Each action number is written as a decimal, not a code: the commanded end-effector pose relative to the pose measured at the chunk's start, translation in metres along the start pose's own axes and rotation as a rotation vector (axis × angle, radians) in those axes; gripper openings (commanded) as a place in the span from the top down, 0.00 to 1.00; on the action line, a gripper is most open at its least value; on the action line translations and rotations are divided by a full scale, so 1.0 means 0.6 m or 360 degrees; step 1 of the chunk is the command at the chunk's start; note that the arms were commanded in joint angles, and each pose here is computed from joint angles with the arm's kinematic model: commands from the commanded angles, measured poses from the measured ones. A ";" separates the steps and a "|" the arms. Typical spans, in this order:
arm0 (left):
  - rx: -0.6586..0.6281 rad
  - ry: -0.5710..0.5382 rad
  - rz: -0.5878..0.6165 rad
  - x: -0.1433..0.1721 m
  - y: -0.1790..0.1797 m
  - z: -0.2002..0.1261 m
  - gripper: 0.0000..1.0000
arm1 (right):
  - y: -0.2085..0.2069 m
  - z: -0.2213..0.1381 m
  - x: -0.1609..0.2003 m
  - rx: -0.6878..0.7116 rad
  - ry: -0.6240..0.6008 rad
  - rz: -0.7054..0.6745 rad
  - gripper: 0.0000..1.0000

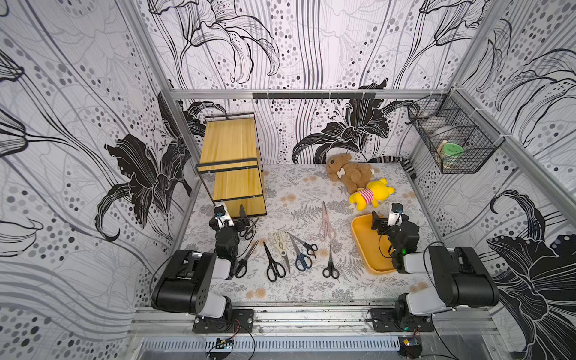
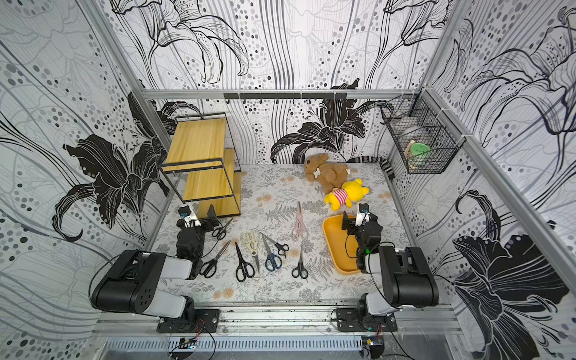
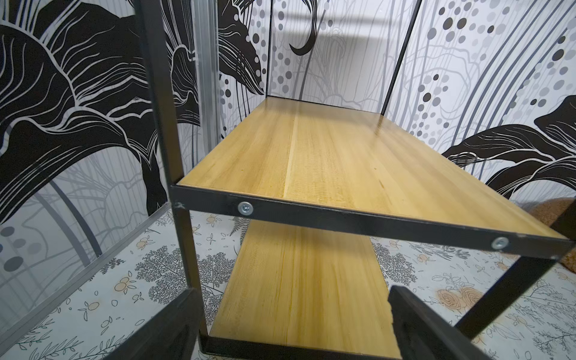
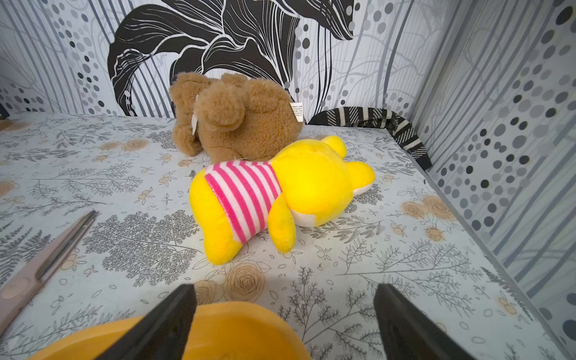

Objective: Put the scissors into the storage box
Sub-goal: Pick up the scissors from the center of the board.

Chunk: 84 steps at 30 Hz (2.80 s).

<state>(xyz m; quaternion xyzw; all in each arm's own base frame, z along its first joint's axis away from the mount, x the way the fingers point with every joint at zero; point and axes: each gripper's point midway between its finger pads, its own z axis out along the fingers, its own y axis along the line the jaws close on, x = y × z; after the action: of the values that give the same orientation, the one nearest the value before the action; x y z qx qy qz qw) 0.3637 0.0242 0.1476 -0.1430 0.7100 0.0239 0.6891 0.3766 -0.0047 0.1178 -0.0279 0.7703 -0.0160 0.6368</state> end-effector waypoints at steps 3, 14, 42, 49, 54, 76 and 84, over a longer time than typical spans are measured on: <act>0.0000 -0.0043 0.0002 -0.009 -0.002 -0.002 0.02 | 0.004 -0.002 0.005 -0.0012 0.0002 0.0002 0.05; 0.0002 -0.0043 0.0002 -0.009 -0.002 -0.002 0.02 | 0.004 -0.002 0.005 -0.0013 0.0000 0.0002 0.05; -0.0054 -0.0118 0.0034 -0.019 -0.006 -0.021 0.02 | -0.021 -0.007 -0.011 0.0117 -0.0005 0.0060 0.02; -0.0073 -0.0189 0.0017 -0.029 -0.005 -0.045 0.02 | -0.027 -0.015 -0.037 0.0142 0.0232 0.0134 0.05; -0.0071 -0.0191 0.0014 -0.029 -0.005 -0.046 0.02 | -0.009 -0.021 -0.069 0.0136 0.0418 0.0233 0.12; 0.0098 0.0457 -0.0352 -0.059 -0.146 -0.064 0.02 | 0.419 -0.043 -0.057 -0.0488 0.1098 -0.0131 0.27; 0.0351 0.0784 -0.0406 -0.009 -0.215 -0.079 0.02 | 0.465 -0.080 0.014 -0.0389 0.1353 -0.0041 0.51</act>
<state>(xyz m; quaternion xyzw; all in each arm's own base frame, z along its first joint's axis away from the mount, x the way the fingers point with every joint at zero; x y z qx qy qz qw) 0.3543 -0.0899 0.1874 -0.1701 0.8065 -0.1317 0.5508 0.3326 0.2822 0.1123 -0.1453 0.9449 0.0784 0.2827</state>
